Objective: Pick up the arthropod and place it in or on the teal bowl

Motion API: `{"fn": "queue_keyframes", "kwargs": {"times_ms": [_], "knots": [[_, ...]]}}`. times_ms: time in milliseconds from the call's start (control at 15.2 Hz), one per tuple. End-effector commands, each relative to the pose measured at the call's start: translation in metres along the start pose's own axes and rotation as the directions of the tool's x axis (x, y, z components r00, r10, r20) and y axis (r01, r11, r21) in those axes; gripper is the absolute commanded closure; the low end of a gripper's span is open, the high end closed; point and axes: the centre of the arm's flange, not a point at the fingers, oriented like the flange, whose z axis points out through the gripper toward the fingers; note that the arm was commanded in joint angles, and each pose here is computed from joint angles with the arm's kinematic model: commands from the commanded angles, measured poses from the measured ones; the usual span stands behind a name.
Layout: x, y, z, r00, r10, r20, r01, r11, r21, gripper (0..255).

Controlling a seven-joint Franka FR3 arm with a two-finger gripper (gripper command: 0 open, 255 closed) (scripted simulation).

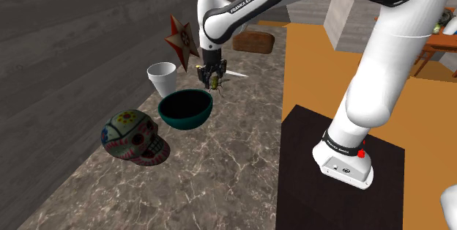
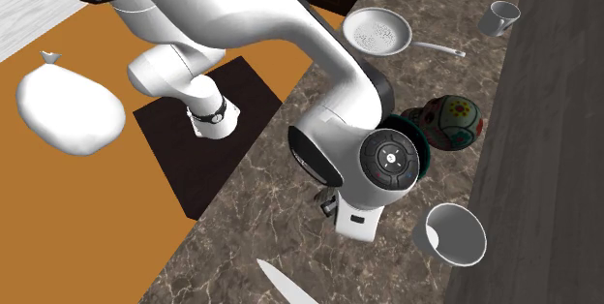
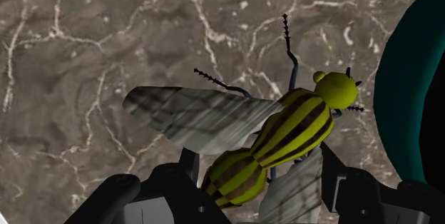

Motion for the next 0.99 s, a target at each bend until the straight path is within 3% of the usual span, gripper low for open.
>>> {"fn": "queue_keyframes", "kwargs": {"times_ms": [0,924], "knots": [[-0.001,-0.001,-0.010,1.000,0.000,0.000,0.000,1.000,0.000,255],[-0.005,-0.005,-0.084,1.000,0.000,0.000,0.000,1.000,0.000,255]]}}
